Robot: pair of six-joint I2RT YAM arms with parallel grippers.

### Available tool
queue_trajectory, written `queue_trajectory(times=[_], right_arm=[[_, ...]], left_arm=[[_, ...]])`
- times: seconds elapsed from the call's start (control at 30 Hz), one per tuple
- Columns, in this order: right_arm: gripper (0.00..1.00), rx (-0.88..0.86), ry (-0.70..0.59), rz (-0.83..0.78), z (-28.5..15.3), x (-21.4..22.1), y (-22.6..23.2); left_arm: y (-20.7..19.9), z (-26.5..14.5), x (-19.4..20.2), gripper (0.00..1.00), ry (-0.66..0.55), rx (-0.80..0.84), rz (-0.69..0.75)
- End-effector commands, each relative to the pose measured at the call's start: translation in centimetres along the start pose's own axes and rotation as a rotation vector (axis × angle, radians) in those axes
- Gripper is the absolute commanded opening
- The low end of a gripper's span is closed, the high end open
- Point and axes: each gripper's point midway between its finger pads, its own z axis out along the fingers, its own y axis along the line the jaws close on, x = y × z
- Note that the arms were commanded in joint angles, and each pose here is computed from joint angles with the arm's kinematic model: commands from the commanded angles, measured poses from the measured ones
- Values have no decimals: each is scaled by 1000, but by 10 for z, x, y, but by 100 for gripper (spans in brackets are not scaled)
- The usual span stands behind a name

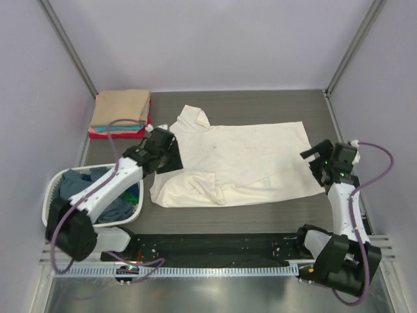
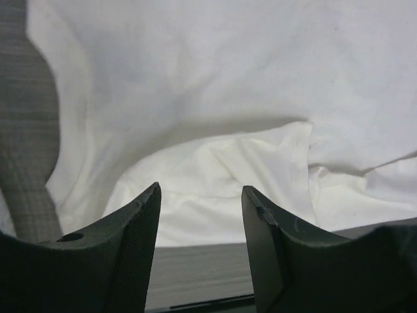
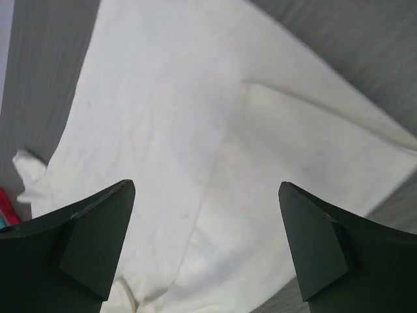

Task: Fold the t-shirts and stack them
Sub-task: Fold the tshirt

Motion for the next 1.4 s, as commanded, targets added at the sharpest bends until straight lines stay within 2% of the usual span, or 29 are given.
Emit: queue_trajectory(times=[0.0, 0.07, 0.1, 0.17, 0.37, 0.57, 0.67, 1.1, 1.2, 1.23, 1.27, 1.33, 1.37], right_arm=[[98, -147, -23, -128, -4, -9, 75], [98, -158, 39, -157, 3, 0, 85], [98, -148, 73, -166, 11, 6, 87], [98, -138, 98, -179, 18, 11, 86], [98, -127, 112, -209, 25, 17, 80], [98, -117, 144, -219, 36, 25, 74], [98, -104, 148, -228, 40, 26, 71], [98, -94, 171, -237, 45, 34, 64], [98, -84, 173, -240, 46, 35, 60], [98, -84, 173, -242, 46, 35, 60], [98, -84, 175, -243, 46, 36, 60], [98, -79, 176, -246, 47, 36, 58], [98, -76, 177, -247, 48, 36, 58]], left_arm=[[-37, 41, 0, 54, 77, 71, 149], [-65, 49, -5, 54, 88, 119, 232], [-65, 69, 5, 54, 133, 88, 271], [-83, 79, 0, 54, 134, 123, 352], [-92, 112, 2, 54, 168, 142, 486], [-96, 125, 18, 53, 240, 182, 509], [-98, 124, 28, 45, 275, 215, 500], [-82, 126, 60, 36, 409, 199, 490], [-84, 124, 62, 28, 419, 216, 485], [-86, 122, 60, 16, 412, 219, 484], [-87, 121, 60, 10, 409, 221, 478], [-88, 117, 57, 0, 398, 229, 475], [-91, 113, 53, 0, 383, 235, 469]])
